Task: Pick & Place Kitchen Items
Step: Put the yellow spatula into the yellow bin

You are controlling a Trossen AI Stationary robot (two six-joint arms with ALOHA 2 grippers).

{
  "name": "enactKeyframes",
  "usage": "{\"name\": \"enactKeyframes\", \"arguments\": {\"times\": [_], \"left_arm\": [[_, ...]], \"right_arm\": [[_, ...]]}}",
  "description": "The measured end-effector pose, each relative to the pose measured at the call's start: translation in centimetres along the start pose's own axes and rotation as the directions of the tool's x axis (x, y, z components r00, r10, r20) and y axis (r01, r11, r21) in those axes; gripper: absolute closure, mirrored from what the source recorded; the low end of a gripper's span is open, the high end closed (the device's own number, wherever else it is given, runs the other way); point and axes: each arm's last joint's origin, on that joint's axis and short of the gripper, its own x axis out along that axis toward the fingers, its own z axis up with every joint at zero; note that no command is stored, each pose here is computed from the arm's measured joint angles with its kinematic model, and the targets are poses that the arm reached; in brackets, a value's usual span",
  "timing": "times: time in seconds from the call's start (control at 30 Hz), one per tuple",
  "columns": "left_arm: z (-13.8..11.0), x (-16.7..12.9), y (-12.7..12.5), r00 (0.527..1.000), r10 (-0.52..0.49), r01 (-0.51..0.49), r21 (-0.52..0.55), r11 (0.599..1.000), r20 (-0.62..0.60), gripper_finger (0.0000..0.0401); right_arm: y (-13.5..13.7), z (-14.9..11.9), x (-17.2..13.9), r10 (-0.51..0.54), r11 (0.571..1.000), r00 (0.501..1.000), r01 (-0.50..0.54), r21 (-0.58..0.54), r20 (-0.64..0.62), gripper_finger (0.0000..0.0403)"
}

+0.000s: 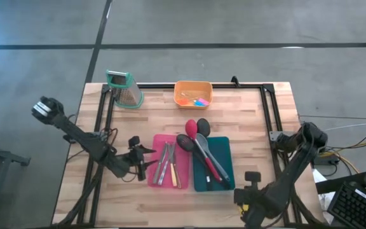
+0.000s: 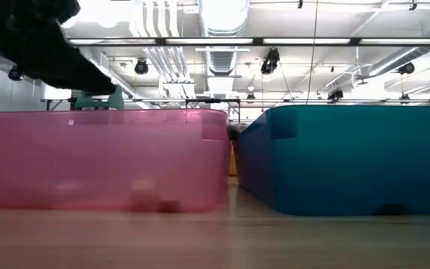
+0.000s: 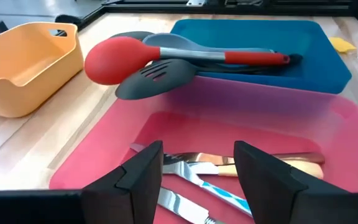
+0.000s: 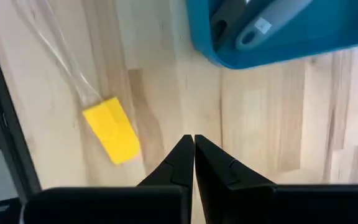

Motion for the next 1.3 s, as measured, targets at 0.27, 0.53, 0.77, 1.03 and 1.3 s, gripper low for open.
{"name": "enactKeyframes", "arguments": {"times": [0.27,0.53,0.77,1.03,1.3], "left_arm": [[-2.0,0.0,0.9,1.000,-0.025,0.025,-0.014,1.000,0.014,0.0199],[-2.4,0.0,0.9,0.998,-0.058,0.058,0.016,0.998,-0.005,0.0199],[-2.3,0.0,0.9,0.998,-0.062,0.062,0.072,0.995,-0.003,0.0199],[-2.3,0.0,0.8,0.997,-0.078,0.079,0.079,0.994,-0.006,0.0199],[-2.3,0.0,0.8,0.995,-0.101,0.102,0.079,0.992,-0.016,0.0199]], "right_arm": [[2.4,1.2,0.0,0.026,0.958,1.000,-0.024,0.285,-0.004,0.0392],[4.8,-0.6,0.9,0.047,0.904,0.999,-0.050,0.425,0.018,0.0317],[7.2,-1.7,3.5,0.062,0.898,0.998,-0.045,0.437,-0.024,0.0221],[6.8,-0.1,5.9,0.029,0.938,0.991,0.018,0.347,-0.129,0.0135],[5.1,0.8,6.5,-0.035,0.919,0.976,0.116,0.376,-0.214,0.0100]]}}
